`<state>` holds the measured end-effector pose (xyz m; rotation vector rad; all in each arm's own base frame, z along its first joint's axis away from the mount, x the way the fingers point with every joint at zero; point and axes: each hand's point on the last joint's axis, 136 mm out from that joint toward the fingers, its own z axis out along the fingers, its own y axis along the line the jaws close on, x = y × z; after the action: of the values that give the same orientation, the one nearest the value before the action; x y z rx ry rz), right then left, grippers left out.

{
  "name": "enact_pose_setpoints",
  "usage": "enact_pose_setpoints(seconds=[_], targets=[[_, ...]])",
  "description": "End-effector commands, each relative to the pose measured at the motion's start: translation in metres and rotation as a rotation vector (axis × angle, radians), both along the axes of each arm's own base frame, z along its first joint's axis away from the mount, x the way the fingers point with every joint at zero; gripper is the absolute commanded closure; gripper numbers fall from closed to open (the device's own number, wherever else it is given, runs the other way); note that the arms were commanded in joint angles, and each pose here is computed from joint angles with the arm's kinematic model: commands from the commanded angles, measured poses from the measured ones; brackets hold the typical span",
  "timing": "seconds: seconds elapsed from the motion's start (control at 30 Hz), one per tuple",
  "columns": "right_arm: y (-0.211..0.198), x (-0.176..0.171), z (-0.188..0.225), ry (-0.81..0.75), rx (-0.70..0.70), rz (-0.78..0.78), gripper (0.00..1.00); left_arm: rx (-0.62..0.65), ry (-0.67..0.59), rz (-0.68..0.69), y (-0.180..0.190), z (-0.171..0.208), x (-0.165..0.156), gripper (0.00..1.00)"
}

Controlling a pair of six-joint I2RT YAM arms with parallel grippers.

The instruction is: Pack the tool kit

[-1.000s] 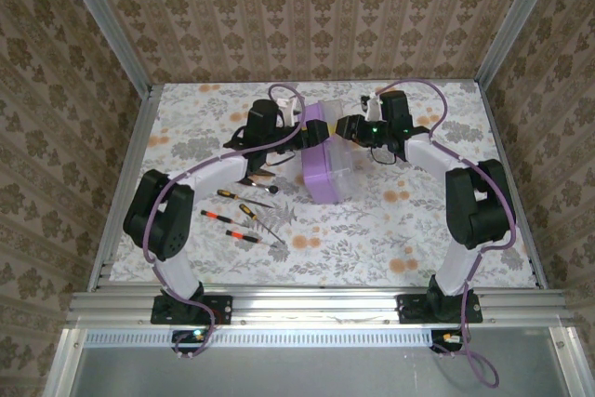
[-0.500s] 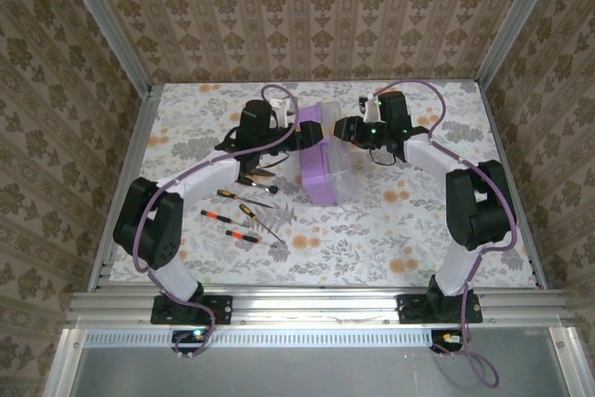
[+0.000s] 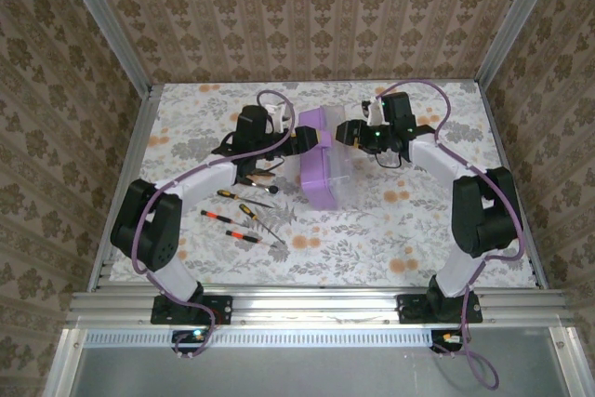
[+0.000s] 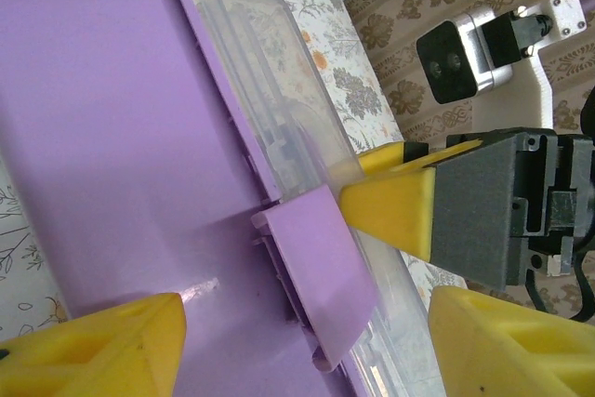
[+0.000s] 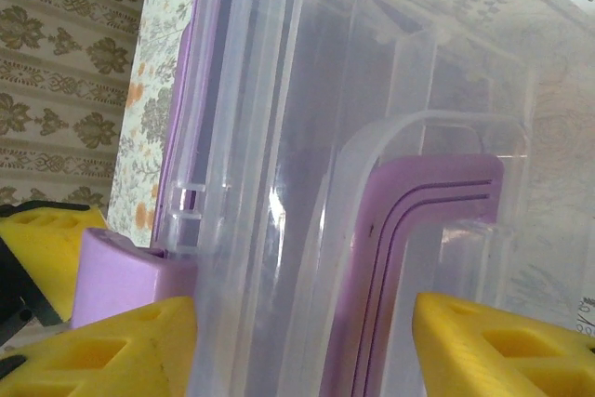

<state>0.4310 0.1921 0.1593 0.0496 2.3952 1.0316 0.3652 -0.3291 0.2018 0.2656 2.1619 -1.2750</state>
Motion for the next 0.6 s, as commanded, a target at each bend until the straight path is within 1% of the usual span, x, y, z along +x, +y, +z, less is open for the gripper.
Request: enact_pose_setpoints(seconds=[0.0,0.37,0.57], targets=[[-0.004,0.002,0.018,-0.037,-0.018,0.0,0.36,-0.016,-0.03,-0.004,-0.002,-0.001,0.004,0.3],[-0.005,0.002,0.019,-0.042,-0.007,0.002,0.35,-0.017,-0.005,-0.008,-0.005,-0.016,0.006,0.3],[0.001,0.006,0.02,-0.045,0.017,0.017,0.35,0.009,0.024,-0.004,-0.003,-0.034,0.005,0.3]])
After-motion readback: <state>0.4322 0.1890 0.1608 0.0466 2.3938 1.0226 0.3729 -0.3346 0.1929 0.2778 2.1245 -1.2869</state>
